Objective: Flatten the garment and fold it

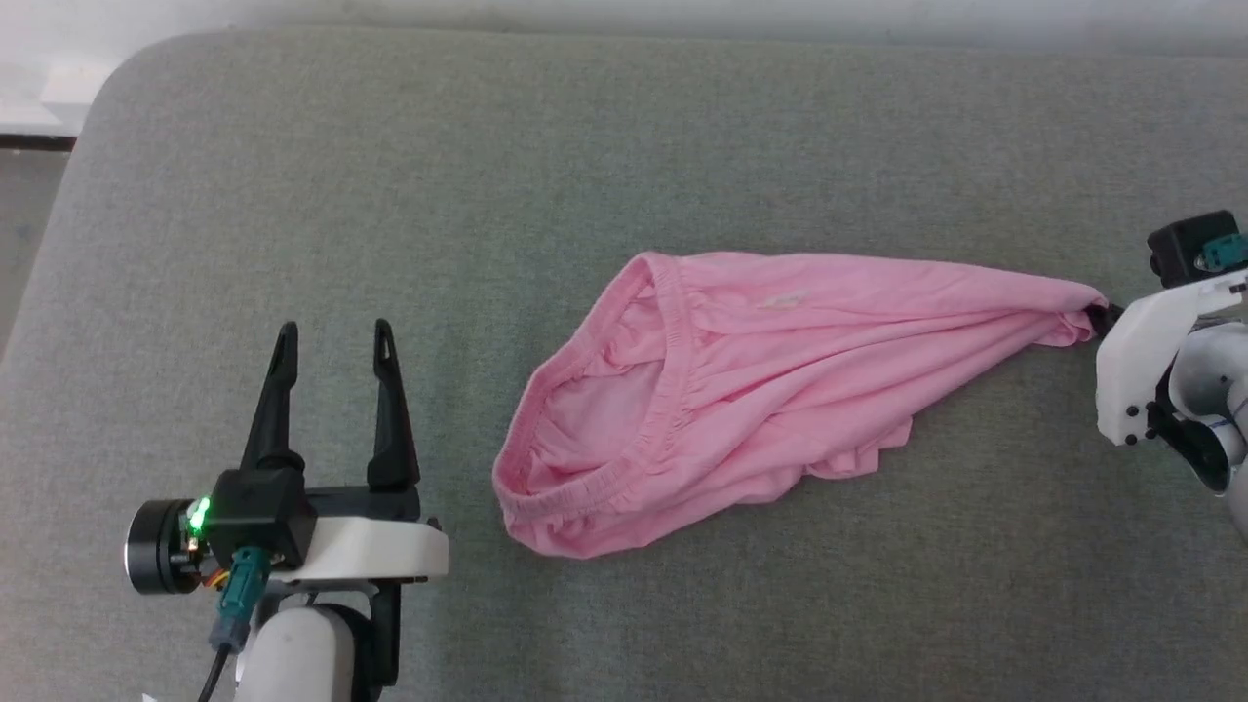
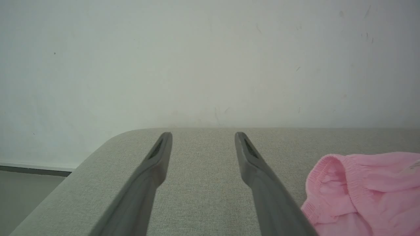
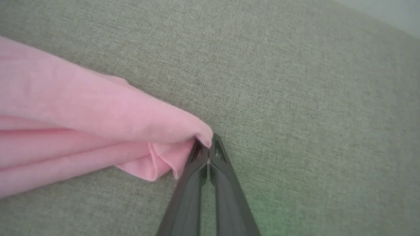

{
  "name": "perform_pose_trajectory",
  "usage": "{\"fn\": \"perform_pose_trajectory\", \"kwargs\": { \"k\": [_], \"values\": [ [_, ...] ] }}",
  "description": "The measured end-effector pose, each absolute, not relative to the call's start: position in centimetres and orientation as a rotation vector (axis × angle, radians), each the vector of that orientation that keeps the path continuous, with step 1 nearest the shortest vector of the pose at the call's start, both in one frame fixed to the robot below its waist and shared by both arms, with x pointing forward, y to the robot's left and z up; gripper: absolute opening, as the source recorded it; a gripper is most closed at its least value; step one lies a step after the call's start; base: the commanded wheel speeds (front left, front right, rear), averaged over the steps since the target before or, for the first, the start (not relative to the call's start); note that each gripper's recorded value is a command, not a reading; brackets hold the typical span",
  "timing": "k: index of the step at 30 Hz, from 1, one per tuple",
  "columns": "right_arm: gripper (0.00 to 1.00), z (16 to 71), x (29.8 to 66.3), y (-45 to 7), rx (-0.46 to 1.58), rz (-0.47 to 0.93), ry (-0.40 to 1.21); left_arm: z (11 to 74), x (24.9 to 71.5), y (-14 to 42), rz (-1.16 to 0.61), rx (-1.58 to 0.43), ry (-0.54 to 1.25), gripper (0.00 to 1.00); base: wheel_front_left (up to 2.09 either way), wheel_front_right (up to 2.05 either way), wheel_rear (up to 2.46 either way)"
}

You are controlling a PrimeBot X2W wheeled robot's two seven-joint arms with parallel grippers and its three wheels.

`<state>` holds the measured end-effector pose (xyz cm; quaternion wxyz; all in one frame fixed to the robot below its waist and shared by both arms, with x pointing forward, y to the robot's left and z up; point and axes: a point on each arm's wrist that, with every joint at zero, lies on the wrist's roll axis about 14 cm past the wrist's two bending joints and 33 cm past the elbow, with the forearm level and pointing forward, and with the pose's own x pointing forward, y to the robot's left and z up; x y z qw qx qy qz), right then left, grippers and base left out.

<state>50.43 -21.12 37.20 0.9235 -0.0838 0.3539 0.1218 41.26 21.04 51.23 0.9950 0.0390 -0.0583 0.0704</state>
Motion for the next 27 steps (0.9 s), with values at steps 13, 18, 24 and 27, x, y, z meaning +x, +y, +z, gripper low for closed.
{"fn": "perform_pose_trajectory", "kwargs": {
  "k": [13, 18, 24, 27],
  "values": [
    [1.0, 44.5, 52.7, -21.0, -0.235, 0.273, 0.313, 53.4, 41.3, 20.0, 0.078, 0.096, -0.179, 1.0, 0.0, 0.0, 0.0],
    [1.0, 51.7, 53.3, -19.8, -0.21, 0.278, 0.071, 54.6, 41.9, 18.7, -0.028, 0.119, -0.207, 1.0, 0.0, 0.0, 0.0],
    [1.0, 55.8, 49.2, -17.6, -0.164, 0.287, -0.144, 54.7, 45.0, 16.2, -0.203, 0.161, -0.13, 1.0, 0.0, 0.0, 0.0],
    [1.0, 56.4, 46.8, -16.9, -0.15, 0.268, -0.201, 54.5, 46.7, 14.2, -0.272, 0.11, -0.035, 1.0, 0.0, 0.0, 0.0]
  ]
}}
